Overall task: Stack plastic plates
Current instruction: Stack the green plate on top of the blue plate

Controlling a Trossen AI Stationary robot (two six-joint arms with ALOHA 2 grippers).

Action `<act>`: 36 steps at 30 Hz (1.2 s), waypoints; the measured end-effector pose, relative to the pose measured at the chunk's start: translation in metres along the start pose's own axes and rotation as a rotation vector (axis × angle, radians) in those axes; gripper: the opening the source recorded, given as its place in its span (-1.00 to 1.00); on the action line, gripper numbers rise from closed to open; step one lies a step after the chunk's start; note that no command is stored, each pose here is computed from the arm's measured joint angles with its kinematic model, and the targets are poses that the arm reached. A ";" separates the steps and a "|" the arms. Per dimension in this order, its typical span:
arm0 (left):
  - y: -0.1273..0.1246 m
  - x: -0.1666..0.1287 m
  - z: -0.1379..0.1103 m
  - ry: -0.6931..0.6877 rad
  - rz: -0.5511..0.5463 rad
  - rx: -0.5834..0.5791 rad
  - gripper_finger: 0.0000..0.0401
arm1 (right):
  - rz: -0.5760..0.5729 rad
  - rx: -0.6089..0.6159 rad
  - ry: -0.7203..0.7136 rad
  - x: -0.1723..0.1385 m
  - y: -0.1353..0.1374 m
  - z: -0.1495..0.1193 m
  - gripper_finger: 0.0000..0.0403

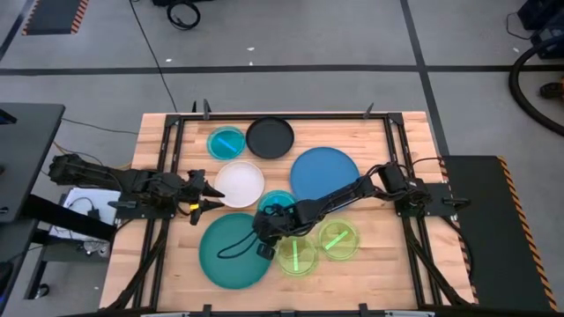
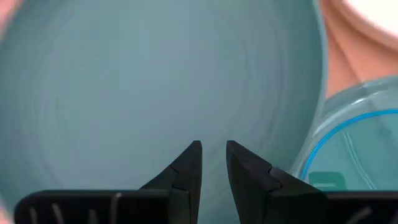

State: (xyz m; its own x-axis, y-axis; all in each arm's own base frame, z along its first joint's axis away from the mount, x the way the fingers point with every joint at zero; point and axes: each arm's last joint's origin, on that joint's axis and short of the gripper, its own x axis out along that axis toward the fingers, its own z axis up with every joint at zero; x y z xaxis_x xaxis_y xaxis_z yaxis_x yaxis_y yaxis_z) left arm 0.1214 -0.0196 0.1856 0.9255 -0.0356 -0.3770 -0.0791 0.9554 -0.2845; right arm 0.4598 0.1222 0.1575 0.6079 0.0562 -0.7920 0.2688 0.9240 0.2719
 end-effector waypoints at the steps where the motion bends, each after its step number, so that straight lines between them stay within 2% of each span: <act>1: 0.000 0.000 0.000 0.000 0.000 0.000 -0.19 | 0.003 0.001 -0.005 -0.002 0.000 0.001 -0.59; 6: 0.000 0.000 0.000 0.003 -0.001 -0.003 -0.19 | -0.018 0.050 -0.007 -0.014 -0.001 0.005 -0.59; 12: 0.000 0.000 0.000 0.003 -0.001 -0.006 -0.19 | -0.139 0.108 0.005 -0.019 -0.012 0.005 -0.59; 18: 0.000 0.000 0.000 0.001 -0.001 -0.006 -0.19 | -0.151 0.156 0.034 -0.019 -0.015 0.003 -0.57; 36: 0.000 0.000 0.000 -0.001 -0.001 -0.004 -0.19 | -0.110 0.189 0.035 -0.003 -0.023 -0.011 -0.57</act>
State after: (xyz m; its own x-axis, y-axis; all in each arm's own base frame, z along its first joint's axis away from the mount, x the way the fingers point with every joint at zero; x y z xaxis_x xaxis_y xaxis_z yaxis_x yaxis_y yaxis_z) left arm 0.1216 -0.0196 0.1857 0.9259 -0.0368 -0.3761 -0.0791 0.9543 -0.2882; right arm 0.4432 0.1052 0.1475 0.5419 -0.0253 -0.8401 0.4696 0.8380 0.2777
